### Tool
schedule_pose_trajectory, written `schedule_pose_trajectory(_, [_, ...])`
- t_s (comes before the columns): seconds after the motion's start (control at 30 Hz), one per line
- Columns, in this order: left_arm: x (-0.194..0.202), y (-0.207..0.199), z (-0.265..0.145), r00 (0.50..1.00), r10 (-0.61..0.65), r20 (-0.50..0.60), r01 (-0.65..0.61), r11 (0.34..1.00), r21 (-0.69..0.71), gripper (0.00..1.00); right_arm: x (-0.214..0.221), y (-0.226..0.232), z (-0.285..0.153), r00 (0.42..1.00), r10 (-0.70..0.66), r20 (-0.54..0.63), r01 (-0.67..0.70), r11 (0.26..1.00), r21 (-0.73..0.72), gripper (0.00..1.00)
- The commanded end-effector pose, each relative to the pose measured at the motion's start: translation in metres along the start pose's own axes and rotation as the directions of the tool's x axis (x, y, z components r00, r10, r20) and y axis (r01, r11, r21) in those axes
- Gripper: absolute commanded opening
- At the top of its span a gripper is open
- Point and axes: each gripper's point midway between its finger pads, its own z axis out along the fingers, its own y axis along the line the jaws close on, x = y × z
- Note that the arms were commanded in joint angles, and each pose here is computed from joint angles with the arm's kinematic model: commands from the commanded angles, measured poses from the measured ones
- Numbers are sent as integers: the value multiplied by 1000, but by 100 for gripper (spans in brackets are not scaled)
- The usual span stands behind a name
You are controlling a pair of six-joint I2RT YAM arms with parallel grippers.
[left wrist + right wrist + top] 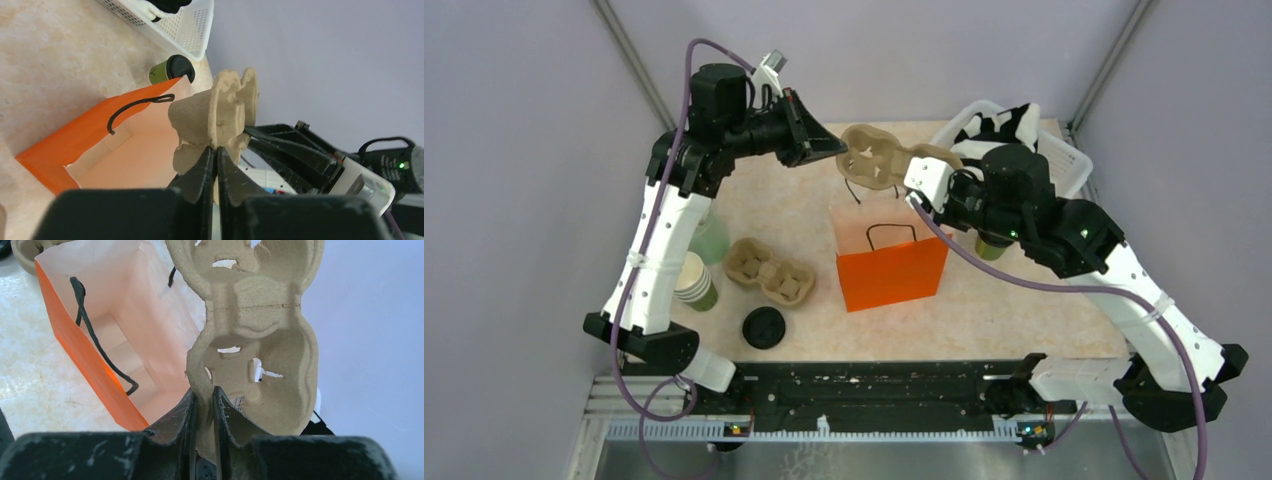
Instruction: Pack the takeout coffee
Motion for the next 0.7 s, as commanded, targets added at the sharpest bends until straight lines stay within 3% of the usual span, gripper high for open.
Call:
schedule_pose_trajectory(0.0, [-1,-10,-8,999,27,20,-28,999,32,1,-16,-16,-7,999,6,37,-9,998,70,0])
schedule_pose_trajectory(0.13, [-8,-9,-10,998,27,64,-28,1000,12,0,-13,-26,-12,987,158,21,-159,976,147,48])
schedule_pose_trajectory(0.23, [-14,-15,-15,994,20,110,-25,999,44,0,-19,-38,-29,928,364,80,-373,899,229,67])
schedule_pose_trajectory(0.3, [-17,-17,-18,991,5,137,-14,998,68,0,-25,-37,-43,851,500,162,-525,820,230,78])
schedule_pose_trajectory(0.4, [-21,-18,-20,988,-17,155,1,995,101,0,-34,-33,-59,679,683,268,-732,656,183,92])
schedule_pose_trajectory(0.5, [-25,-23,-25,986,-15,167,-5,993,119,0,-44,-33,-65,486,810,328,-871,477,114,94])
schedule_pose_trajectory(0.67, [-25,-25,-34,982,-21,186,-3,992,126,0,-49,-51,-51,149,945,290,-984,171,-52,91])
